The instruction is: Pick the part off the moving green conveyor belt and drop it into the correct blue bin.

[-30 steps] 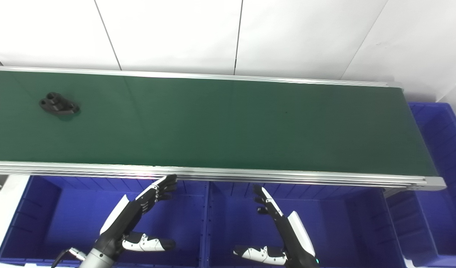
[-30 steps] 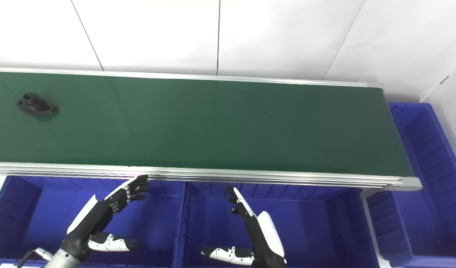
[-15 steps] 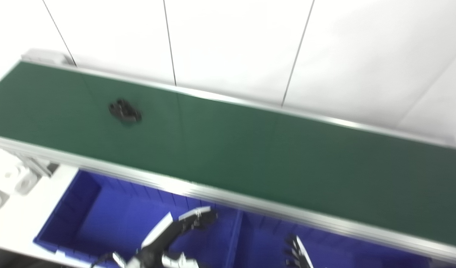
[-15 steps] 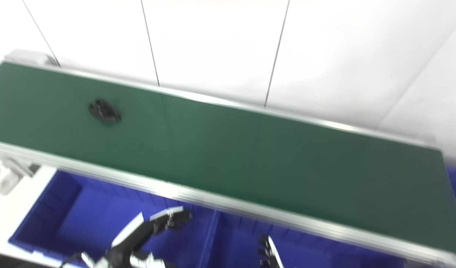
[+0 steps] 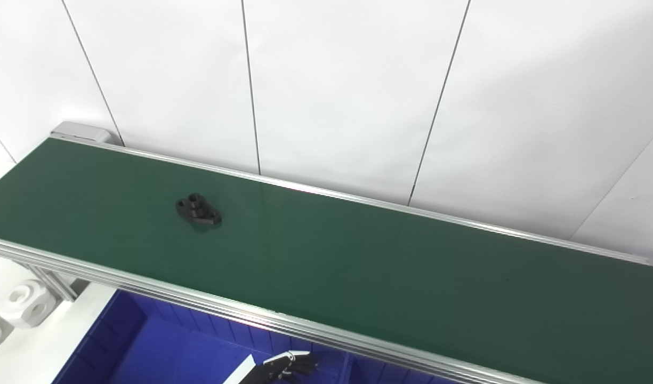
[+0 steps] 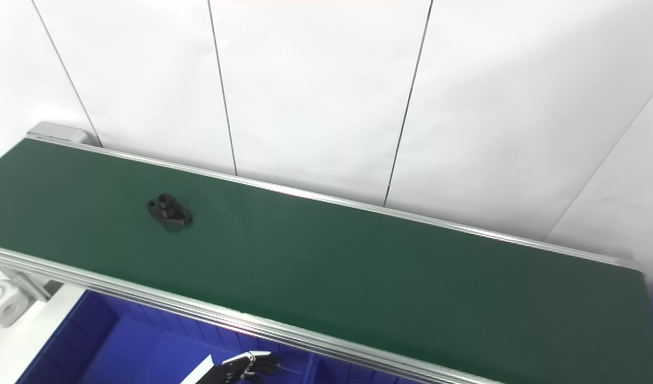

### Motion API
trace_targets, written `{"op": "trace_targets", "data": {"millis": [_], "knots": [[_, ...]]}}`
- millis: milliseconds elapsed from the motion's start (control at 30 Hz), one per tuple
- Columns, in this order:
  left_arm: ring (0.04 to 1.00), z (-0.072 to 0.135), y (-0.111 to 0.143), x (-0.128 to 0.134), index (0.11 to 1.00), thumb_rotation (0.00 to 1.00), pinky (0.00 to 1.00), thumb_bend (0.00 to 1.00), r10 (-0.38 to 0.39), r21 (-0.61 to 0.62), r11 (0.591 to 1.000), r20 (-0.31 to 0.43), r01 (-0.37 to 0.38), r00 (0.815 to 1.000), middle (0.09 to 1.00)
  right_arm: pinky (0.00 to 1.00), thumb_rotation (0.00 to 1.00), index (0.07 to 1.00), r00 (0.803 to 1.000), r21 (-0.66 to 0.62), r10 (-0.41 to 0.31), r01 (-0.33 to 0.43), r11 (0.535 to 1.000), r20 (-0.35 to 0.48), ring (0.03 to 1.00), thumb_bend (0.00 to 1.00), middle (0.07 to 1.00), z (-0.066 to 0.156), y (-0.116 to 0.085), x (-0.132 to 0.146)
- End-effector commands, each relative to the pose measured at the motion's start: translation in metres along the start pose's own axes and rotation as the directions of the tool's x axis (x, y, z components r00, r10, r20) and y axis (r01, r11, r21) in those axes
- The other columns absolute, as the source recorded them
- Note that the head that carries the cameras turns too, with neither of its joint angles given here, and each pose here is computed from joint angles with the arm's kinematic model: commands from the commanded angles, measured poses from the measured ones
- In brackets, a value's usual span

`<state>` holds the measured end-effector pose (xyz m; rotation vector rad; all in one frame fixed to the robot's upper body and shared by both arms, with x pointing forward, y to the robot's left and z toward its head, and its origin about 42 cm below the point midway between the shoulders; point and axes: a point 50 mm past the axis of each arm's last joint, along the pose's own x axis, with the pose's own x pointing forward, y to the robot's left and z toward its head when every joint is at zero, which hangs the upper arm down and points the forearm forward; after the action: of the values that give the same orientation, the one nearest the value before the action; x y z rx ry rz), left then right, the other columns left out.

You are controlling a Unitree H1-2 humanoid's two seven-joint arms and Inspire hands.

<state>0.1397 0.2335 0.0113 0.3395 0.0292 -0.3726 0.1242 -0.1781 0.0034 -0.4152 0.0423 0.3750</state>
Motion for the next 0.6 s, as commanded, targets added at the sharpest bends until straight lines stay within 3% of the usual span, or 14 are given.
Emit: {"op": "trace_targets", "data": {"millis": [0,200,400,567], "knots": [[0.766,0.0062,0.0074,0.004,0.787,0.48,0.69,0.9,0.03,0.011,0.999,0.053,-0.031,0.998,0.795,0.77,0.35,0.968,0.997,0.016,-0.019,0.018,1.0,0.075,0.889,0.73,0.935,0.0072,-0.0036,0.0027],[0.759,0.0068,0.0067,0.0013,0.778,0.47,0.68,0.9,0.028,0.006,1.0,0.054,-0.028,0.998,0.787,0.71,0.36,0.969,0.997,0.015,-0.018,0.016,1.0,0.081,0.85,0.74,0.915,0.0076,-0.0039,0.0012],[0.759,0.0073,0.0057,-0.0007,0.774,0.48,0.68,0.9,0.028,0.015,0.999,0.058,-0.029,0.998,0.786,0.74,0.36,0.971,0.996,0.017,-0.026,0.024,1.0,0.084,0.876,0.73,0.931,0.0087,-0.0051,-0.0019],[0.752,0.0093,0.0043,-0.0004,0.768,0.48,0.67,0.9,0.04,0.023,0.999,0.069,-0.042,0.997,0.78,0.66,0.37,0.971,0.995,0.014,-0.031,0.03,0.999,0.09,0.828,0.73,0.898,0.0092,-0.0066,-0.0044]]}}
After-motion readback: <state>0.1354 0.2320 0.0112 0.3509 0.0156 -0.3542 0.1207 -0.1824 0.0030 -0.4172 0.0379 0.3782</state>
